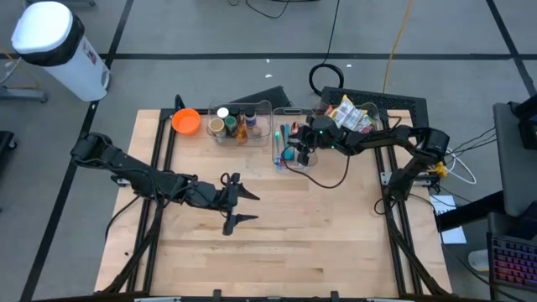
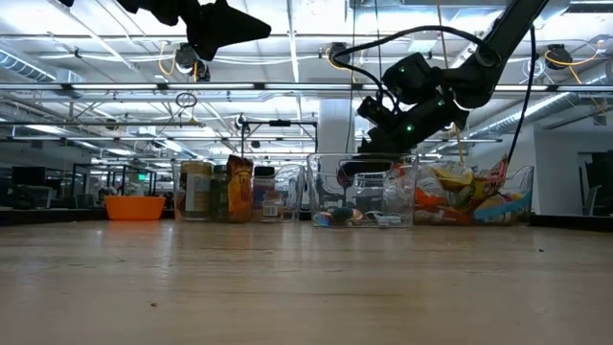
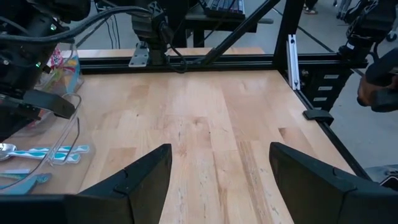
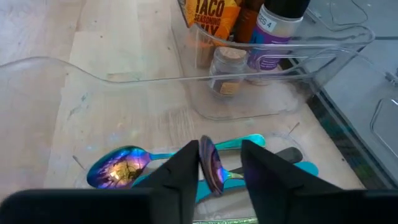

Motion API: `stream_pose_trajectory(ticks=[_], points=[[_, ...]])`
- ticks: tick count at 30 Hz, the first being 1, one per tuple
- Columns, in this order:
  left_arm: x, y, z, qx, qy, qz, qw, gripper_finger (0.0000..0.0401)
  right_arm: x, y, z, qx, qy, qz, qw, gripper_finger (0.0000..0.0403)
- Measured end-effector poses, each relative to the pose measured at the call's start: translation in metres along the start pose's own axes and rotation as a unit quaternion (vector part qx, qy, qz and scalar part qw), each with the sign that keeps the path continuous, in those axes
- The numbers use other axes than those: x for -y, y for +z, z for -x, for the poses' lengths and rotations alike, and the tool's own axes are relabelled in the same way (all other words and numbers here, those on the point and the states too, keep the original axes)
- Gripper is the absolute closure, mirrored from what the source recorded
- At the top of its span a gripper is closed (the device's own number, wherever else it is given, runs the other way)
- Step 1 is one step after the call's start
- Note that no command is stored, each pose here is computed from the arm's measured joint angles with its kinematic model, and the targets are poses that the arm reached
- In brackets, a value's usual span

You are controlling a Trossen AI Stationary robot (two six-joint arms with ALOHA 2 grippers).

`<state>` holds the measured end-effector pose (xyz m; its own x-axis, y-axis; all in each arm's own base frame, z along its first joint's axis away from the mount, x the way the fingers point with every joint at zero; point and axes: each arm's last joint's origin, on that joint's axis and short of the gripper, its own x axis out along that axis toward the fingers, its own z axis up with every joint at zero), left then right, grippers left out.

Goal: Pick & Place Food Item
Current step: Put the purple spoon into the center transparent bin, then return to Home Position

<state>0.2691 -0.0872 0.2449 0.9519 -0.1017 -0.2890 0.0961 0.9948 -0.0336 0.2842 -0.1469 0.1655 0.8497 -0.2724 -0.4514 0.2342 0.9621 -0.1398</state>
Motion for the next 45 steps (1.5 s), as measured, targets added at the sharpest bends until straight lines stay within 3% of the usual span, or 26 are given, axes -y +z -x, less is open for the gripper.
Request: stream_pose_trajectory(ticks=[8,17,23,27,31,39,45], points=[[0.000,0.000,0.000,0.000,0.000,-0.001,1.000,0.0130,0.001,0.010,0.009,0.019,-0.003,-0.023,1.000,0.0240],[0.000,0.000,0.000,0.000,0.000,-0.001,1.000,0.0130,-0.001,0.037,0.044,0.051,-0.006,-0.041,0.998,0.0230],[0.000,0.000,0.000,0.001,0.000,-0.001,1.000,0.0130,-0.014,0.063,0.089,0.091,0.011,-0.068,0.993,0.0229],[0.000,0.000,0.000,0.001,0.001,-0.036,0.999,0.0130,-0.025,0.079,0.129,0.129,0.031,-0.096,0.987,0.0231],[-0.001,0.000,0.003,-0.010,-0.003,-0.018,1.000,0.0130,-0.034,0.087,0.168,0.167,0.049,-0.115,0.978,0.0233],[-0.015,0.031,0.080,0.019,-0.002,-0.056,0.998,0.0130,-0.040,0.084,0.216,0.196,0.056,-0.109,0.973,0.0230],[-0.029,0.041,0.147,0.063,-0.005,-0.055,0.996,0.0130,-0.043,0.067,0.231,0.141,0.055,-0.102,0.983,0.0230]])
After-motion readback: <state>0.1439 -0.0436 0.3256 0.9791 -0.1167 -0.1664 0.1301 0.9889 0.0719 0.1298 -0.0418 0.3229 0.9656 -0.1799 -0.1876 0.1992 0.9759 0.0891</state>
